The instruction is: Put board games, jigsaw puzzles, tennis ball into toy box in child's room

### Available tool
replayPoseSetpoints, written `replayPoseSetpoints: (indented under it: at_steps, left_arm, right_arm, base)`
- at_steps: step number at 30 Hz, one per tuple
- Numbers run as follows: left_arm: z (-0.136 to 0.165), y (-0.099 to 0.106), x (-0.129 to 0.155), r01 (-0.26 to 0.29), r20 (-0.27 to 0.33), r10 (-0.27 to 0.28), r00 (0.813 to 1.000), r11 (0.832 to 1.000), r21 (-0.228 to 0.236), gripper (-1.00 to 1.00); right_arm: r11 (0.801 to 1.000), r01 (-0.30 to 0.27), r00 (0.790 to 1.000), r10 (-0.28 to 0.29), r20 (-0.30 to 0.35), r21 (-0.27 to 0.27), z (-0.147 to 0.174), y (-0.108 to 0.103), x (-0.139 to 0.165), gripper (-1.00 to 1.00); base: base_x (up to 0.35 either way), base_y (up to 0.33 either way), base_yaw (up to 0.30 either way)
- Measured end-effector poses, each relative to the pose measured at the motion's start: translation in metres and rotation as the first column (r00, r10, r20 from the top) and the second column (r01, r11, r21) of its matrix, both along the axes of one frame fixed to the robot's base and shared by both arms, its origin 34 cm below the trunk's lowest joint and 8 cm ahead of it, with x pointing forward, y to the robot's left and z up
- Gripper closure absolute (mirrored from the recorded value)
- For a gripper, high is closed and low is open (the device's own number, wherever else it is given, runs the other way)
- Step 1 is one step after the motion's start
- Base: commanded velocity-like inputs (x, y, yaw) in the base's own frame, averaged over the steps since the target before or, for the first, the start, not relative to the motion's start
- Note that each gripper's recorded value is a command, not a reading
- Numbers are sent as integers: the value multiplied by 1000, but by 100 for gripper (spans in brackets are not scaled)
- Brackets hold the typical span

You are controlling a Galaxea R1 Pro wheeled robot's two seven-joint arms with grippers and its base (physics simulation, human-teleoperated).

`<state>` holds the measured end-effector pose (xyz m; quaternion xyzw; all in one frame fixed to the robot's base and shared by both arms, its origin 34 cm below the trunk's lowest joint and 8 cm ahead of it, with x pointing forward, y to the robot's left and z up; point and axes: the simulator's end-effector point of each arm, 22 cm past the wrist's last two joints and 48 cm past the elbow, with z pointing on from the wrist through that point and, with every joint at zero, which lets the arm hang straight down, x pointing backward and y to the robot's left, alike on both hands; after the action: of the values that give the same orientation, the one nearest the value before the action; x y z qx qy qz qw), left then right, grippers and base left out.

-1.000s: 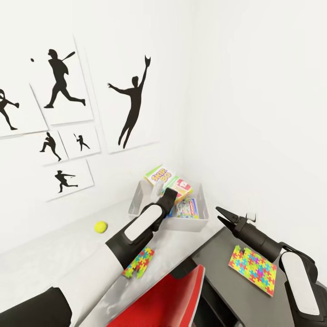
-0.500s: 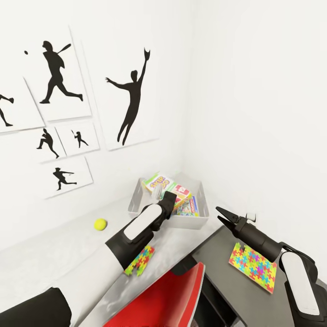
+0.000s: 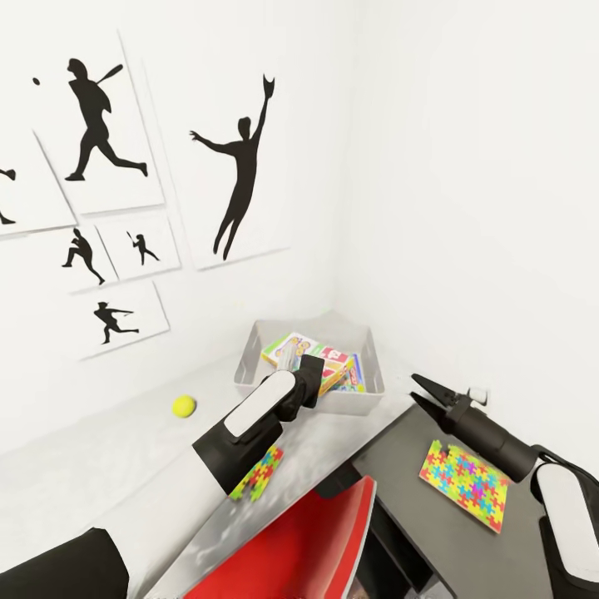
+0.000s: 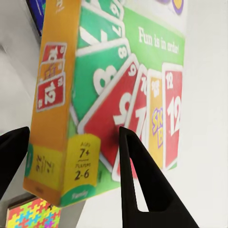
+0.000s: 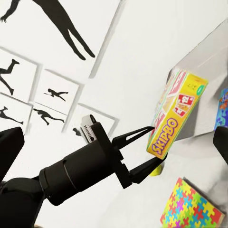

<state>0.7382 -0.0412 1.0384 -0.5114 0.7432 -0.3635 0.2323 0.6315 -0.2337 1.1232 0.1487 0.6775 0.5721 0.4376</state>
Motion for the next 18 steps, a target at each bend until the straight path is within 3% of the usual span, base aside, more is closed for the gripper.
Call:
replayPoseSetpoints:
  at_steps: [5,18]
  left_arm:
    - [-3,-1,2,1,4,-1,1000,1000,-4,100]
    - [11,-11,4,24,46,-22,999,999,-30,100]
  right_arm:
    - [1000,21,1000,-21,-11,16,-1,-13,-1,-100]
    - [1000,23,999,-22,-29,18,-11,-14,2,-100]
  base:
    - [0,0,65]
    - [0,0,75]
